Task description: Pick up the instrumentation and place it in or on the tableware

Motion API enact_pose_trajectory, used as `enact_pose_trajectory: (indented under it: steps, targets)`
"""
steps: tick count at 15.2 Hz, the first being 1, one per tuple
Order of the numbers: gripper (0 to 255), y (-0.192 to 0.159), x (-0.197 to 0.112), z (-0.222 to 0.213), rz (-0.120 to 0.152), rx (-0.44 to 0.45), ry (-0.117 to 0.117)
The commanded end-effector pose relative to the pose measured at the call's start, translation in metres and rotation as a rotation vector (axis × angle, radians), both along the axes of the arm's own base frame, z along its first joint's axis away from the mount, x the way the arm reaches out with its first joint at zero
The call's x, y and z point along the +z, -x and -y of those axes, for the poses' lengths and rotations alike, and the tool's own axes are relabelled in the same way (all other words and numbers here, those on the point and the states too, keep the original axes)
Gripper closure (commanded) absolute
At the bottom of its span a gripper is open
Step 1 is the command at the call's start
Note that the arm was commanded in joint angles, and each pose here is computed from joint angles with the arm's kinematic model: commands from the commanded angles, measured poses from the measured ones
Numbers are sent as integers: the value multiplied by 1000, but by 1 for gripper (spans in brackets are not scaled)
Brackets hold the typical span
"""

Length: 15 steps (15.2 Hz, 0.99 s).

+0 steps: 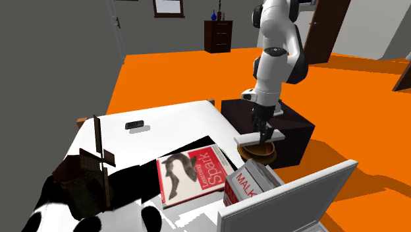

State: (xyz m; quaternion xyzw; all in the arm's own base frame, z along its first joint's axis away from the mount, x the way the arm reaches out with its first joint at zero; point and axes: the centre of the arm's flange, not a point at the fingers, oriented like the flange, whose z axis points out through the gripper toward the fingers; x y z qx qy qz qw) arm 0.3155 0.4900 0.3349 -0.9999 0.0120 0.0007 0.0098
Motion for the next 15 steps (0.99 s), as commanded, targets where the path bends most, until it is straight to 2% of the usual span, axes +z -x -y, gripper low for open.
enact_pose_trajectory:
  steps: [1, 3, 11, 12, 15]
  targets:
    - [255, -1, -9, 0, 0, 0, -1]
    - [255, -1, -22, 0, 0, 0, -1]
    - [255, -1, -22, 0, 0, 0, -1]
    - [0, -1, -23, 0, 0, 0, -1]
    - [0, -1, -22, 0, 0, 0, -1]
